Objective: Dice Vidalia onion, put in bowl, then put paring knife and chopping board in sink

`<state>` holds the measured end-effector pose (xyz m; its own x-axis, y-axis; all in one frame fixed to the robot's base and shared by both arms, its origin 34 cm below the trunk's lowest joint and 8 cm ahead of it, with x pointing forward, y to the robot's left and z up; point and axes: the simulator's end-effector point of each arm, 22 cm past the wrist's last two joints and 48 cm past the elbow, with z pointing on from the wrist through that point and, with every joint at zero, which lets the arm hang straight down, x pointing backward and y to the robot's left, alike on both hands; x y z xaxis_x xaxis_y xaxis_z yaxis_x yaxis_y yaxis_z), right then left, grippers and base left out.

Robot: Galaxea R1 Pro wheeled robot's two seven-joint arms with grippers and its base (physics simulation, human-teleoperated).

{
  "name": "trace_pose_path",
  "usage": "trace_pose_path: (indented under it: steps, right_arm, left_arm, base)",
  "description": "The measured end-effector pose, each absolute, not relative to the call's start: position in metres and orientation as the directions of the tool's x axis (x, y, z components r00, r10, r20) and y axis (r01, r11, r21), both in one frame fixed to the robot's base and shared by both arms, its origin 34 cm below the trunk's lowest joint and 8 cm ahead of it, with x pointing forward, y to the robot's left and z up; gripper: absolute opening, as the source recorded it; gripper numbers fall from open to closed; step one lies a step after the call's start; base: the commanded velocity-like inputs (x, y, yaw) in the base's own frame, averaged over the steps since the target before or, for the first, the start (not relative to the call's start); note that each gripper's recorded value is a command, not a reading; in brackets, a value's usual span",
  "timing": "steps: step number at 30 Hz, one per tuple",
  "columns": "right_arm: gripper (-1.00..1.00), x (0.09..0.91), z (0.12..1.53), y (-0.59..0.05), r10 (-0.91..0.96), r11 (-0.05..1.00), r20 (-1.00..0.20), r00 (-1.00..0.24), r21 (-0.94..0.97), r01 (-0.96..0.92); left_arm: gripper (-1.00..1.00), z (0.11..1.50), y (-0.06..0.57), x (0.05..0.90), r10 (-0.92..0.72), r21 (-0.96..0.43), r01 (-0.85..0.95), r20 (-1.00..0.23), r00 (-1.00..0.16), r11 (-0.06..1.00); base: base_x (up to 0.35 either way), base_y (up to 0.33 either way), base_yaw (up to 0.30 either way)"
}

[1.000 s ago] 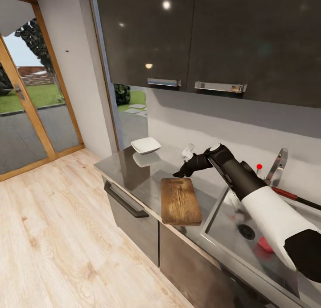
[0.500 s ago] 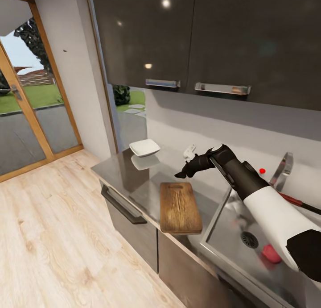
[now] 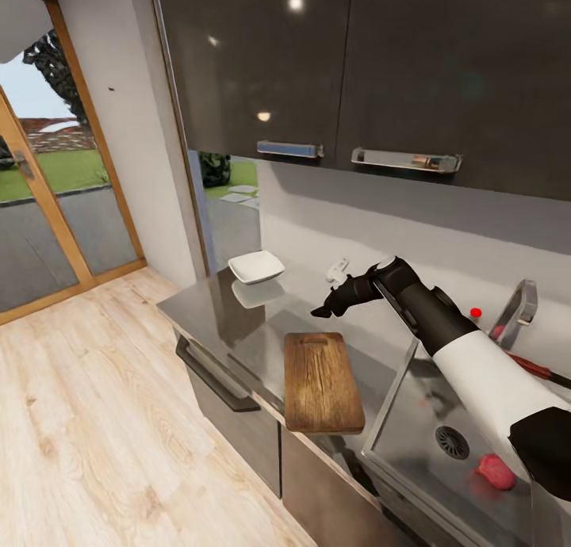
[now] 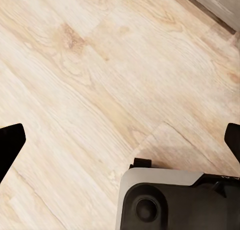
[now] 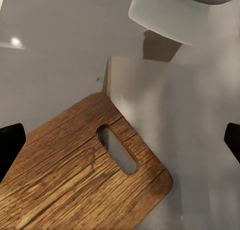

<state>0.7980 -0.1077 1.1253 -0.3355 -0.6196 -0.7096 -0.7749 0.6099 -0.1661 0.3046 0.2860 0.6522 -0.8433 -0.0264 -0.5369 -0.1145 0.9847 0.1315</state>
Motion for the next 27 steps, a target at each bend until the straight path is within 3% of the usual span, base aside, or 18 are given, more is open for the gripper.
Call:
trace_pose_path:
  steps: [27]
  right_arm:
    - [1.00, 0.798, 1.092, -0.109, -0.616, 0.617, -0.685, -0.389, -0.112, -0.779]
  left_arm:
    - [1.00, 0.649, 0.285, 0.286, -0.027, 0.135, -0.109, -0.499, -0.866, 0.985]
  base:
    - [0.000, 0.000, 0.000]
